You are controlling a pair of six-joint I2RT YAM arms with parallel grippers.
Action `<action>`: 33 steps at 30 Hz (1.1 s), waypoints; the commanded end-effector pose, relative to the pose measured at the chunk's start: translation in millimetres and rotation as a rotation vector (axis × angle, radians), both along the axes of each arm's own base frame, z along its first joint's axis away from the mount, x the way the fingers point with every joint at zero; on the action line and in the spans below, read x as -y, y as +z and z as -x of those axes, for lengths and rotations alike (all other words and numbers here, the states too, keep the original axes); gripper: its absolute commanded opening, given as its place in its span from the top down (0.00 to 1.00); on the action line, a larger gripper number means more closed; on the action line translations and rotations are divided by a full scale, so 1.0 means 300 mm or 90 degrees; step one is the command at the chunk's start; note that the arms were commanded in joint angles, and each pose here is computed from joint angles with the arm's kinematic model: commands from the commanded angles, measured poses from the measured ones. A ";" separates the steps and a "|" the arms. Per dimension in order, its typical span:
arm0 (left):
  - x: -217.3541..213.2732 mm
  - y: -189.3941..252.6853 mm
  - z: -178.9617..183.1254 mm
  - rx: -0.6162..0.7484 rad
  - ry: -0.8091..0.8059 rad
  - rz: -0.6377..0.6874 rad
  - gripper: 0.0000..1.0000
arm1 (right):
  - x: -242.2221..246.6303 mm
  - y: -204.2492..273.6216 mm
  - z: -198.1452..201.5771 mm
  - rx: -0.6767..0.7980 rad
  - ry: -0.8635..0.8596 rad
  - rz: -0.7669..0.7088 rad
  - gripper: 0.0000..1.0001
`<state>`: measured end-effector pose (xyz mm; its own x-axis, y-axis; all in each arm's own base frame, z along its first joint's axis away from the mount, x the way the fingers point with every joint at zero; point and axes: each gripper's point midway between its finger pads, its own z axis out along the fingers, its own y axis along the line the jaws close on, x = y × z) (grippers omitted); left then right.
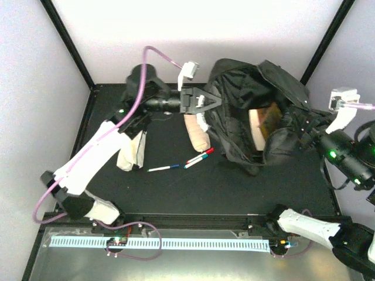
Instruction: Pack the student bag
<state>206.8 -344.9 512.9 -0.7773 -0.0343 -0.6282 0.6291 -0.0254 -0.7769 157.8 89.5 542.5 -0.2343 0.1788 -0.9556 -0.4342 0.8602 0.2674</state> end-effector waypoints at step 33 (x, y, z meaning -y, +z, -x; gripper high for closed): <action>0.242 -1.067 -0.268 -0.055 -0.068 -0.383 0.72 | -0.143 -0.723 -0.220 -0.266 -0.087 0.100 0.98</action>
<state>279.9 -415.3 171.7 -0.8471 0.4221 -0.3229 0.4883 0.3786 -0.7863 199.5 151.7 273.8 -0.7441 -0.0316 -0.6673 -0.2861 0.9177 0.2755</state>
